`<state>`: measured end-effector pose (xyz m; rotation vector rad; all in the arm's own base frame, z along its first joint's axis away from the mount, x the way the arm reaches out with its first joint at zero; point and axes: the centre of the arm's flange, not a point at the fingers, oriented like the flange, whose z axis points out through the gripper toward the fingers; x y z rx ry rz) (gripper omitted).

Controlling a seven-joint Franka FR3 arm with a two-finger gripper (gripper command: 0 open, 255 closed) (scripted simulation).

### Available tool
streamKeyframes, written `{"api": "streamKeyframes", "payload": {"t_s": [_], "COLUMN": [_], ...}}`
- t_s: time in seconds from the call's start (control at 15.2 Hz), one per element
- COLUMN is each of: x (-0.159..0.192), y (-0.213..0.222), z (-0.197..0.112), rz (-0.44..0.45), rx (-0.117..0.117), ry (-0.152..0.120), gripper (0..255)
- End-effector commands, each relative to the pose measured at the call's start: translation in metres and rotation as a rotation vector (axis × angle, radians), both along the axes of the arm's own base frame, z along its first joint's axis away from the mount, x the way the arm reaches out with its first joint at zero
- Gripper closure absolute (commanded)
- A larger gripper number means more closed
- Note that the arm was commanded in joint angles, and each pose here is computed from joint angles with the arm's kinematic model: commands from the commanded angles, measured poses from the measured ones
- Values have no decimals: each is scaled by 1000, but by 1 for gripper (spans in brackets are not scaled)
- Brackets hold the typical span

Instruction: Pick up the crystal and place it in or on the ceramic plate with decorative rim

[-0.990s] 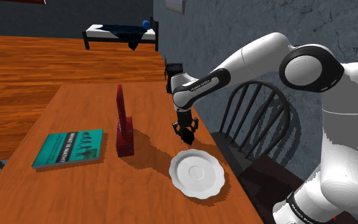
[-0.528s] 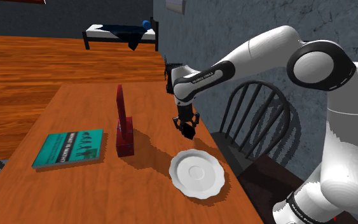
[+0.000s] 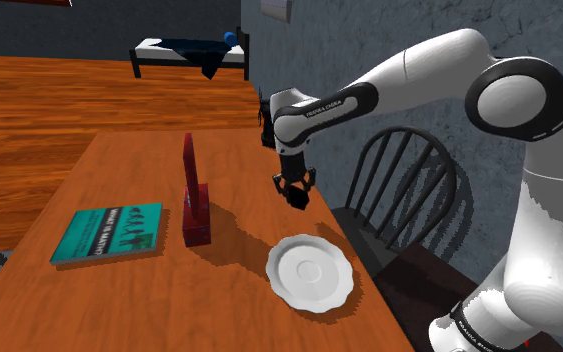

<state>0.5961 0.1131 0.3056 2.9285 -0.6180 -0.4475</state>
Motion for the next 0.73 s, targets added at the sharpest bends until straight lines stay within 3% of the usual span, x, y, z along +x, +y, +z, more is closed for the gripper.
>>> {"api": "streamKeyframes", "payload": {"t_s": [0.0, 0.66], "x": [-11, -127], "y": [5, 67], "z": [3, 3], "rz": [0, 0], "rx": [0, 0], "ry": [0, 0], "gripper": [255, 255]}}
